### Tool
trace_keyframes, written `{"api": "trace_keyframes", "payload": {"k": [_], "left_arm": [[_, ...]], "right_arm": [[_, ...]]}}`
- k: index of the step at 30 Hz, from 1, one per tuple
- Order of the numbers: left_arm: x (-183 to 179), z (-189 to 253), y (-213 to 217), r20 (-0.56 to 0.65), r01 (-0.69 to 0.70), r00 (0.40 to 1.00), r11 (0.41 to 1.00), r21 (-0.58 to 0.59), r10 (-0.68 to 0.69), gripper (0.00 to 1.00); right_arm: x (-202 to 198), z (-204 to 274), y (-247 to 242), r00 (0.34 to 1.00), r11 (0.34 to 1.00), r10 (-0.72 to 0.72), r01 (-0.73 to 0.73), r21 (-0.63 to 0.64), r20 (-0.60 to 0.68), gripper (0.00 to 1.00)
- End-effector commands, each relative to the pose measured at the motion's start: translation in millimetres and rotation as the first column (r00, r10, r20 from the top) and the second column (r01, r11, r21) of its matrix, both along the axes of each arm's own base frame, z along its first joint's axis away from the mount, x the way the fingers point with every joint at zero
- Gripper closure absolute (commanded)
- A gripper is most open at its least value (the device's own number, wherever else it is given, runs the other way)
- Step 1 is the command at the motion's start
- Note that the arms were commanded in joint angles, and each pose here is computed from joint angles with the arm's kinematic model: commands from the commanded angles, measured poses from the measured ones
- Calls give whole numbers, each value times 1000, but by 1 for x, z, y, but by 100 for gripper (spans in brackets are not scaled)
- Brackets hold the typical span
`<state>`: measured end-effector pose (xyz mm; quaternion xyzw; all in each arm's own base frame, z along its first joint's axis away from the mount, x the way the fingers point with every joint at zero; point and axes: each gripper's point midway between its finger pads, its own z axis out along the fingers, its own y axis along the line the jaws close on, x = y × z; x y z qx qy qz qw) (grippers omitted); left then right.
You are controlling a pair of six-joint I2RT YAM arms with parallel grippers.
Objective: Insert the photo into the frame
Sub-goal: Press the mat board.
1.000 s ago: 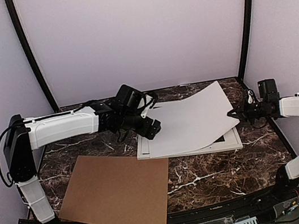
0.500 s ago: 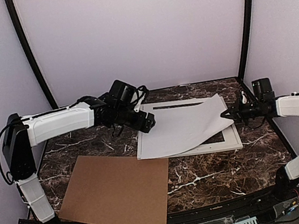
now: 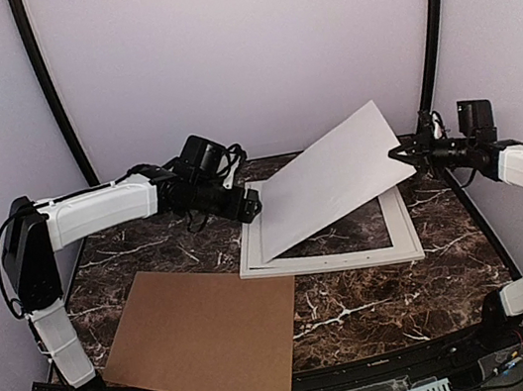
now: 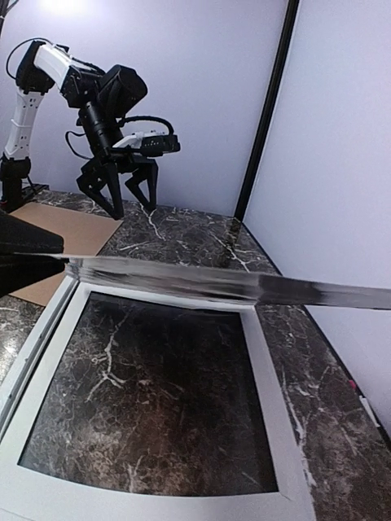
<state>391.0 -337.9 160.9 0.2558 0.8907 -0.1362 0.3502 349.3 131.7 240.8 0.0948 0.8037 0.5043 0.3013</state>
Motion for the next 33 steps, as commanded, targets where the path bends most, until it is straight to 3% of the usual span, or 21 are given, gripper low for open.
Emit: {"api": "trace_keyframes", "payload": {"k": [1,14,33], "left_arm": [[4,11,-1,1,-26,1000,999,-44,26,8],[-11,-32,-44,-137,111,981,977,-182,-136,11],[-22,-103,-43,-298,70,948,989,-134,-107,17]], "right_arm": [[3,36,-16,998,999,-8,5,46,67,100],[20,80,-77,980,991,-121,111,73,155,100],[31,93,-84,974,990,-127,113,82,185,100]]}}
